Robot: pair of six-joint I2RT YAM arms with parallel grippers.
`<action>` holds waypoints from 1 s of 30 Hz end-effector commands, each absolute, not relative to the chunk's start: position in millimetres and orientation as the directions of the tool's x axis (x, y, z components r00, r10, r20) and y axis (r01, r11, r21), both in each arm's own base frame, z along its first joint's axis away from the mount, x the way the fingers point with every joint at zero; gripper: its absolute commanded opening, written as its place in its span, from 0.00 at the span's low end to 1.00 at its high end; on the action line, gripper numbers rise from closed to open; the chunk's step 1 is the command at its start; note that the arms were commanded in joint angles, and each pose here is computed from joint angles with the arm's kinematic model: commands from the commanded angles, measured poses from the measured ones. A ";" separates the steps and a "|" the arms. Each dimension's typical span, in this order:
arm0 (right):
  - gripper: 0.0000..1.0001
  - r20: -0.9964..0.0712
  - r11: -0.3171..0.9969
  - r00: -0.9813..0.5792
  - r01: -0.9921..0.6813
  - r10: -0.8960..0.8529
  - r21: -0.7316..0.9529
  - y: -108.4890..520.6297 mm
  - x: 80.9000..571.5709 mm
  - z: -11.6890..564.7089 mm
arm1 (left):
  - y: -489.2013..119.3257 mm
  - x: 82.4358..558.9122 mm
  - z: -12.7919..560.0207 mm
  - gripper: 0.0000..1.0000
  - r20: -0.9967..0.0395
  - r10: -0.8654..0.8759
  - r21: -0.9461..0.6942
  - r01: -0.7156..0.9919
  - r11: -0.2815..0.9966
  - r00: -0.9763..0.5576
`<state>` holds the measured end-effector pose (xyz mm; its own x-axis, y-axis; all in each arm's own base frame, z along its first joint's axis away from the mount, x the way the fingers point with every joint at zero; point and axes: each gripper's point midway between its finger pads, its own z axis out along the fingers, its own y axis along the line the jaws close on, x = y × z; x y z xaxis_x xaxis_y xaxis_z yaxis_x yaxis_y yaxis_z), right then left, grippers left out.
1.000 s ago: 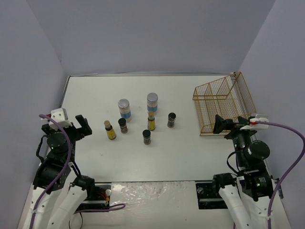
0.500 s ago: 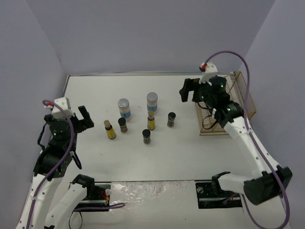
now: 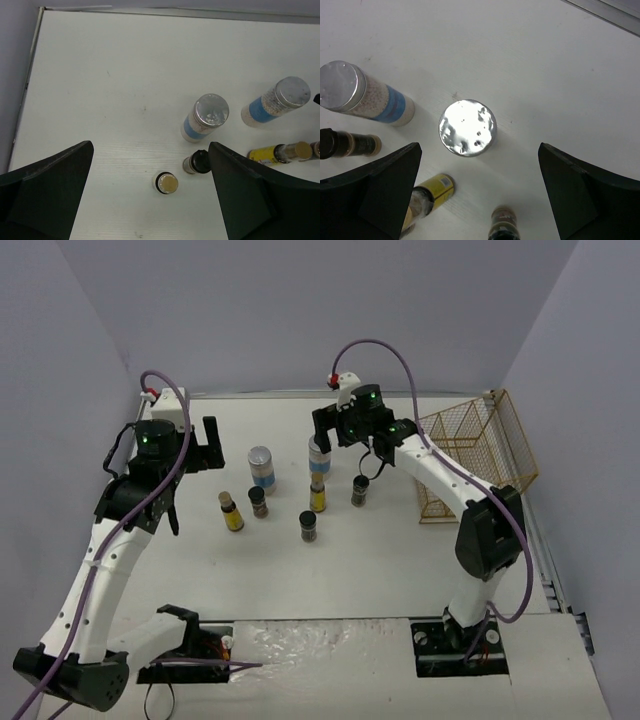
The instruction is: Organize the condiment bottles
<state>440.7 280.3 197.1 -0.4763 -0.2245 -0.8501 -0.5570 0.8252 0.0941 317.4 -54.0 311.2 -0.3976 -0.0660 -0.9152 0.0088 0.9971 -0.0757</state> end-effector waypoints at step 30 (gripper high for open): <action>0.30 -0.871 0.895 -0.436 -0.446 -0.229 -0.012 304.9 473.6 181.0 | -43.0 302.1 304.5 0.97 -0.936 -0.048 -0.048 -0.010 0.999 -0.349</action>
